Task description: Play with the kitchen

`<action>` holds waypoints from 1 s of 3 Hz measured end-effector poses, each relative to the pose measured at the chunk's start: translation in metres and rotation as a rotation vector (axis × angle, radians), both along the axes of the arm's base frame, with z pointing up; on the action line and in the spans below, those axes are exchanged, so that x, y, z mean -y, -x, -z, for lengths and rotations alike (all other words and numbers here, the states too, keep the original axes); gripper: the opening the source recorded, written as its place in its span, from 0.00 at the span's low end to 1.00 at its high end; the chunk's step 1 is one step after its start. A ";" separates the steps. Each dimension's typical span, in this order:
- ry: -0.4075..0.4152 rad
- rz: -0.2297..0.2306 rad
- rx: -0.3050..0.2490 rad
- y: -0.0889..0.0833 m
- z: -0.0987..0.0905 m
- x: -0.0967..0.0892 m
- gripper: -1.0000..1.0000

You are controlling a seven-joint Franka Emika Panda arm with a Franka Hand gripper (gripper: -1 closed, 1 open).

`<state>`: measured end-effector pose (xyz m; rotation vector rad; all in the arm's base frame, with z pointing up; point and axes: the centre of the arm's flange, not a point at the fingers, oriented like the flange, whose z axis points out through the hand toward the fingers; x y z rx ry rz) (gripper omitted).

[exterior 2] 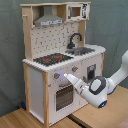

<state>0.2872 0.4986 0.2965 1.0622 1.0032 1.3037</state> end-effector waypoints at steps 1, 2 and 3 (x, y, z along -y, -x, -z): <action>-0.064 -0.044 0.013 -0.003 0.001 -0.018 1.00; -0.133 -0.087 0.026 -0.005 0.002 -0.033 1.00; -0.214 -0.114 0.040 -0.009 0.005 -0.037 1.00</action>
